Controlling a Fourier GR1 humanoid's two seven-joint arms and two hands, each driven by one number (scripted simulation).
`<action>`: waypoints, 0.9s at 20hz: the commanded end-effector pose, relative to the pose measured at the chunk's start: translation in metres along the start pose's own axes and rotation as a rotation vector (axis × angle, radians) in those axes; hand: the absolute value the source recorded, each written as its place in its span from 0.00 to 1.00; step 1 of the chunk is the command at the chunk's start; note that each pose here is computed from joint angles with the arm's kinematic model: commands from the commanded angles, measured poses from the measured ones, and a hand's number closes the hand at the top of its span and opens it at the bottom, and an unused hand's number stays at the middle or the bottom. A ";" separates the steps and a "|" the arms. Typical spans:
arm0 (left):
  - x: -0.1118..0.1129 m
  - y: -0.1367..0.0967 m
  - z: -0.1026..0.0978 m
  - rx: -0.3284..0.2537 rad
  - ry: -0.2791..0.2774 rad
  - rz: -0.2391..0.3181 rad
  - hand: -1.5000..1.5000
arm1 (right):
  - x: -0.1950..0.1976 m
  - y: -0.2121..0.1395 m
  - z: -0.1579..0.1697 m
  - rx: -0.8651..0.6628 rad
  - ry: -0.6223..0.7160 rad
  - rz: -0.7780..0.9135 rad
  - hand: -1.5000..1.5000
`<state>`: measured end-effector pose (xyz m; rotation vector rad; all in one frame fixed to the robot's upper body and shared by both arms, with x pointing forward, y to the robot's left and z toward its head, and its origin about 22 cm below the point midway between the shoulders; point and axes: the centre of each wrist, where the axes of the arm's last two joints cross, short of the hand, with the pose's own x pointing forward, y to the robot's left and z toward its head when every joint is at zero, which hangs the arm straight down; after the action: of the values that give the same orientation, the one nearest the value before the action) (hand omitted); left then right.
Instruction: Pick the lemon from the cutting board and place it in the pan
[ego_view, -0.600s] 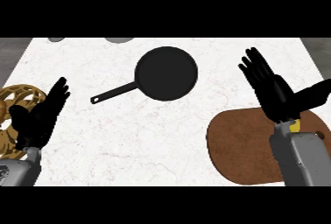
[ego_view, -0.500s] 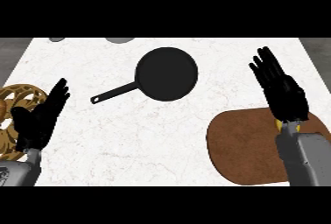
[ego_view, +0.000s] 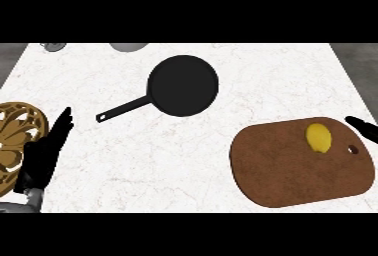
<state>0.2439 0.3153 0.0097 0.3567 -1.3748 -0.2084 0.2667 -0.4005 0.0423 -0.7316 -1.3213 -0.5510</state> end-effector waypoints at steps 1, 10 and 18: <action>-0.005 -0.017 0.017 -0.008 0.011 -0.005 0.50 | -0.028 -0.054 0.009 -0.256 0.152 0.162 0.00; -0.002 -0.017 0.026 -0.042 -0.017 -0.033 0.50 | 0.041 -0.065 0.041 0.034 0.216 0.606 0.00; -0.013 -0.029 0.023 -0.058 -0.016 -0.020 0.50 | 0.110 -0.034 0.026 0.279 0.274 0.659 0.00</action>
<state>0.2263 0.2889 0.0031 0.3389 -1.3840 -0.2628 0.2310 -0.4016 0.1331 -0.8308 -0.8425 -0.0164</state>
